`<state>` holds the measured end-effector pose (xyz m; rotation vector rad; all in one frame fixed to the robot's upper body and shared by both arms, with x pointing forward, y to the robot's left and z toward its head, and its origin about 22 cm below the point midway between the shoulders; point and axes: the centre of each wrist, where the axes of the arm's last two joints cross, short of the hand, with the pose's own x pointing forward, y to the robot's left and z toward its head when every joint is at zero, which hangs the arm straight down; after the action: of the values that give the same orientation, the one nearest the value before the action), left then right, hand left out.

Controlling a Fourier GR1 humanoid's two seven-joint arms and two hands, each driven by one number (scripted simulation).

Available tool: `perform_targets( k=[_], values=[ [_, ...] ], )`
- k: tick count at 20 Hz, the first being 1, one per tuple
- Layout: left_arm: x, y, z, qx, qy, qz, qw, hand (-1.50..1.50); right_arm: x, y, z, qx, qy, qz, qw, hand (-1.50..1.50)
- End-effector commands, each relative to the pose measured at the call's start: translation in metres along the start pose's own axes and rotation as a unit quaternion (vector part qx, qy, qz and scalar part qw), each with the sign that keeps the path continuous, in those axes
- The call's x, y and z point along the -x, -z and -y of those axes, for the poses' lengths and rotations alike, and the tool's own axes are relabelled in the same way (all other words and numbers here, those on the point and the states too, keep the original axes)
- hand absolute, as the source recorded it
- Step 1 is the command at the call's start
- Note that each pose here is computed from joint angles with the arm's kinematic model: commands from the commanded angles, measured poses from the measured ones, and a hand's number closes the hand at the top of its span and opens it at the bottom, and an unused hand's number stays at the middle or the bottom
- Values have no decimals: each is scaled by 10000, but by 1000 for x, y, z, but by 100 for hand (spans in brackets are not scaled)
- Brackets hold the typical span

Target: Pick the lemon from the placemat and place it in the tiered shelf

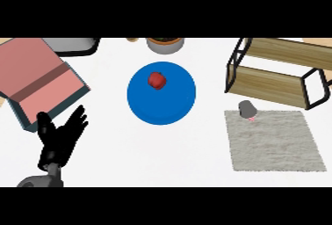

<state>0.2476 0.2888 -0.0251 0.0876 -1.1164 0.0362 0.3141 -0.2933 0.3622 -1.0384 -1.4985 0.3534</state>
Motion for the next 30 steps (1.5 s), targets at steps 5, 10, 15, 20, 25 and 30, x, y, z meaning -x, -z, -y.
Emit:
perform_targets(
  k=[5, 10, 15, 20, 25, 30],
  values=[
    [7, -1, -7, -13, -17, 21, 10000, 0, 25, 43, -5, -460, -363, 108, 9982, 150],
    [-1, 13, 2, 7, 41, 15, 10000, 0, 59, 62, -29, -429, -470, 50, 9980, 150],
    [3, -7, 2, 85, 38, 27, 10000, 0, 44, 79, -29, -426, -512, 28, 9978, 150],
    [-4, 7, 0, 20, -58, 7, 10000, 0, 64, 98, -47, -230, -523, 105, 9983, 150],
    [-12, 18, 4, -22, 44, 44, 10000, 0, 73, 106, -68, -221, -549, 323, 9977, 150],
    [8, -6, 9, -36, -87, 32, 10000, 0, 67, 109, -48, -216, -414, 336, 9983, 150]
  ],
)
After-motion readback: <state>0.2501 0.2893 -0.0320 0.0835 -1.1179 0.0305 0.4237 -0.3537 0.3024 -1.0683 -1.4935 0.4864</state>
